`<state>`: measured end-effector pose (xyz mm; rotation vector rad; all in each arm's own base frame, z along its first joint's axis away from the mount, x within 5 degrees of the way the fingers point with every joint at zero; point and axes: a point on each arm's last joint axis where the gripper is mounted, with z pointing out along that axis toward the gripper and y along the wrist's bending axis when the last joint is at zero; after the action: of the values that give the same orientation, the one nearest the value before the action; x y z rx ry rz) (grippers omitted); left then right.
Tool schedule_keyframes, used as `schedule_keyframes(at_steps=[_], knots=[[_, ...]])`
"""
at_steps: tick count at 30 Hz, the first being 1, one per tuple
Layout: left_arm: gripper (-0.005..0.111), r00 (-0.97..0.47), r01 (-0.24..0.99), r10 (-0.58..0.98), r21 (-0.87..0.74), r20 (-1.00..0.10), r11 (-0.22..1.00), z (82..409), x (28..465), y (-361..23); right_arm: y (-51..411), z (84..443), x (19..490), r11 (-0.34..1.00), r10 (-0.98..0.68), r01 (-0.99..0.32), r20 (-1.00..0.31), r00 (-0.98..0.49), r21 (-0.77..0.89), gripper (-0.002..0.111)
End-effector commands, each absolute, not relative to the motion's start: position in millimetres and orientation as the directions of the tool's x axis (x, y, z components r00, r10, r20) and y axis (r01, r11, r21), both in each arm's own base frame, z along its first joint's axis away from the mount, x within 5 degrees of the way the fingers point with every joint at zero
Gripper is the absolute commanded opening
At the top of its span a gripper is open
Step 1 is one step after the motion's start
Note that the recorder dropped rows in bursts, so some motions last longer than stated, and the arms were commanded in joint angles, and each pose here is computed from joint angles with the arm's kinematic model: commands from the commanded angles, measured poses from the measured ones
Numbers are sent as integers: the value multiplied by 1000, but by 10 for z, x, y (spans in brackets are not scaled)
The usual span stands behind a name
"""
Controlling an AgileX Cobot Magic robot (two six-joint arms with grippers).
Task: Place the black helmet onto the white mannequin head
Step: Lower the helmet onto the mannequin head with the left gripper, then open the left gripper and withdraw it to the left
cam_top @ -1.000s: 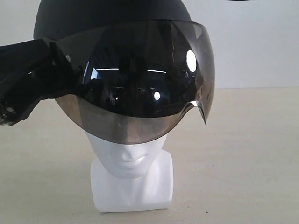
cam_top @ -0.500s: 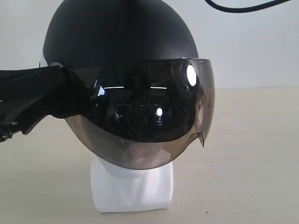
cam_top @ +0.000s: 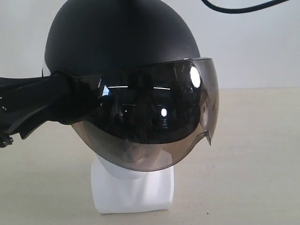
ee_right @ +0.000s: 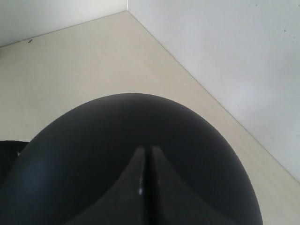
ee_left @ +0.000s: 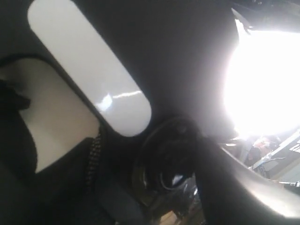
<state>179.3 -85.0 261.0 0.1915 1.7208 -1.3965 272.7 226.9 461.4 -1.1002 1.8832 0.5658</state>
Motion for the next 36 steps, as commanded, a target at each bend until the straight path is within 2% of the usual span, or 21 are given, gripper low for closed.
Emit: schedule_keyframes(at_steps=[1, 3, 14, 19, 26, 36], knots=[[54, -652, 388, -201, -550, -731, 740, 2163, 1890, -637, 2383, 4337, 2753, 463, -572, -886, -763, -302, 3, 0], [58, -678, 321, -196, -526, -708, 788, 2102, 1899, -584, 2385, 4330, 2760, 471, -568, -882, -762, -312, 9, 0], [58, -677, 82, -187, -326, -712, 942, 1966, 1963, -307, 2382, 4321, 2775, 481, -569, -877, -759, -316, 4, 0], [58, -672, 71, -212, -346, -710, 936, 1984, 1971, -310, 2369, 4315, 2787, 488, -580, -873, -753, -311, -15, 0], [57, -648, 147, -227, -412, -727, 899, 2119, 1913, -390, 2336, 4348, 2840, 537, -564, -841, -769, -301, -65, 0], [56, -363, 231, -214, -310, -907, 922, 2794, 1693, -328, 1953, 4739, 2700, 725, -485, -666, -816, -313, -175, 0]])
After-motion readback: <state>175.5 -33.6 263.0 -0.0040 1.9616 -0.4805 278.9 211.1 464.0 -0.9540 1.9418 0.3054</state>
